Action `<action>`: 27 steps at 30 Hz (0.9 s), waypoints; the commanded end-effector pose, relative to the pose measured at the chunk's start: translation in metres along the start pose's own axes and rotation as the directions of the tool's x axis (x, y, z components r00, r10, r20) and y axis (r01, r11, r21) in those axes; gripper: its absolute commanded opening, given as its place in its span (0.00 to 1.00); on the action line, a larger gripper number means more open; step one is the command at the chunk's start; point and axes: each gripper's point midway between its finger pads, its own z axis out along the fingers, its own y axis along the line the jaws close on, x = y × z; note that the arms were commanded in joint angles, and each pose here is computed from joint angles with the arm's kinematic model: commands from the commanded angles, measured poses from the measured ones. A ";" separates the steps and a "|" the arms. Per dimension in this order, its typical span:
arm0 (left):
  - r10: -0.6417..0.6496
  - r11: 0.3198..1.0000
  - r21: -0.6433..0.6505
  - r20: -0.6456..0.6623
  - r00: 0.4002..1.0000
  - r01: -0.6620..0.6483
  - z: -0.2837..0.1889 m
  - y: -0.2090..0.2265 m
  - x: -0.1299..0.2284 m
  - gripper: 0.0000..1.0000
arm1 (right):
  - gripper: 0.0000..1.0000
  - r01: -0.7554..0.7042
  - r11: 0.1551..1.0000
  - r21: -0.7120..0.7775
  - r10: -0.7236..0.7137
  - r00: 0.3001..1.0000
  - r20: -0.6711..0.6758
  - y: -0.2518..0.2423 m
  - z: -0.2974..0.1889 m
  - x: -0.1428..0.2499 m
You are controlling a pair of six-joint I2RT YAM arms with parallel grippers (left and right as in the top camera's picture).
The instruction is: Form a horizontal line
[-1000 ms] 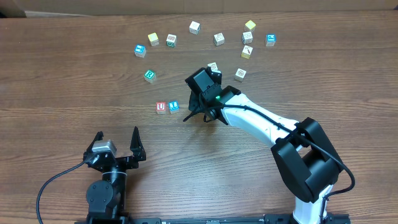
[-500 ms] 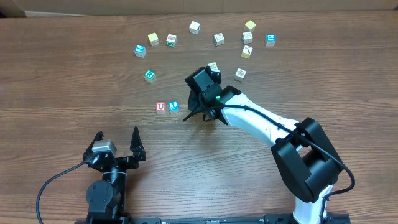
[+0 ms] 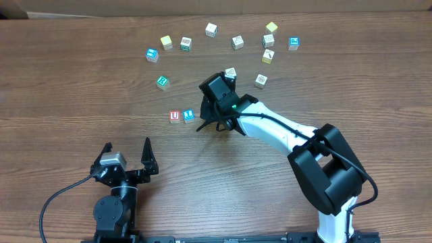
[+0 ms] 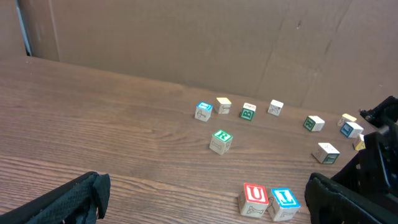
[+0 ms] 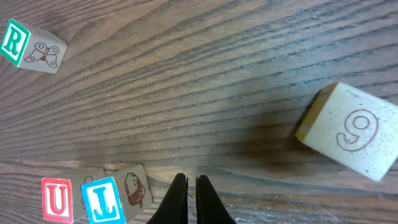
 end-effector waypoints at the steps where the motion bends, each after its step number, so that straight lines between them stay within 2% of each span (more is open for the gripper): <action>1: 0.021 1.000 0.003 0.006 1.000 -0.021 0.000 0.000 0.000 1.00 | 0.04 0.013 1.000 0.000 -0.013 1.000 -0.025 -0.001 0.012 0.011; 17: 0.021 1.000 0.003 0.006 1.000 -0.021 0.000 0.000 0.000 1.00 | 0.04 0.055 0.987 -0.148 -0.074 0.989 -0.130 0.025 0.014 0.032; 27: 0.021 1.000 0.003 0.006 1.000 -0.021 0.000 0.000 0.000 1.00 | 0.04 0.119 0.977 -0.179 -0.142 0.982 -0.123 0.040 0.012 0.044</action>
